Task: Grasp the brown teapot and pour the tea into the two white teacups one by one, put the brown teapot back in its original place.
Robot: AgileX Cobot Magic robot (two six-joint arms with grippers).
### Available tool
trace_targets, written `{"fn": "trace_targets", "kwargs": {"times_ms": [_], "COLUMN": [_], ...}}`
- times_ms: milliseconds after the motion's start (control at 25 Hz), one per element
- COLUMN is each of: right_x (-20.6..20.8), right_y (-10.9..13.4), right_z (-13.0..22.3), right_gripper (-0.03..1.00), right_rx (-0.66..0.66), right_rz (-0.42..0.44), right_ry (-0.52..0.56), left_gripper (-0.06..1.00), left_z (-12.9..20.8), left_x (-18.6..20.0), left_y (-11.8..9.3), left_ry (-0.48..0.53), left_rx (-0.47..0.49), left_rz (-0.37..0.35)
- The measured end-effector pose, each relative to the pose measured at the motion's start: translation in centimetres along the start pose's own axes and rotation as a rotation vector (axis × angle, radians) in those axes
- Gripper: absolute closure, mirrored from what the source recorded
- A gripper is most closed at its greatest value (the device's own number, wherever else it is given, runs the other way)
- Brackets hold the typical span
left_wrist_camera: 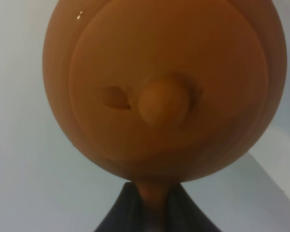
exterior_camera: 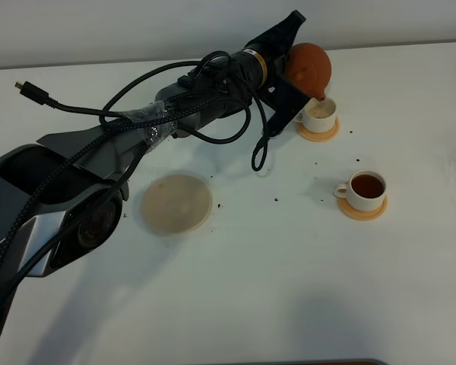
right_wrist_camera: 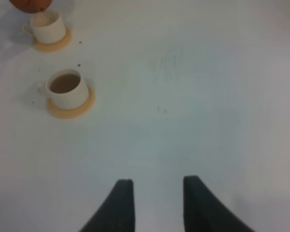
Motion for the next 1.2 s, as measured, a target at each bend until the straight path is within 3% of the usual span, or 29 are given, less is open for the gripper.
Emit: {"fn": "trace_targets", "kwargs": {"times_ms": [720, 1200], "right_x": [0.0, 0.0], "right_y": [0.0, 0.0], "right_z": [0.0, 0.0], "right_gripper": [0.73, 0.73], "right_rx": [-0.001, 0.000], "right_rz": [0.000, 0.000], "right_ry": [0.000, 0.000], "left_gripper": [0.83, 0.83], "left_z": [0.1, -0.4], "left_x": [0.2, 0.2], "left_y": [1.3, 1.8], "left_ry": [-0.013, -0.051], "left_rx": [-0.067, -0.173], "left_rz": [-0.056, -0.102]}}
Point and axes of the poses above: a point on each arm's last joint axis where the gripper is mounted, x pointing back along that axis away from the gripper, y along the wrist's bending axis when the last joint is at zero, z = x × y, the point moved 2 cm from there along -x, pointing out along that axis toward the gripper, and after that the axes turned 15 degrees about x, right-handed, at the moved point
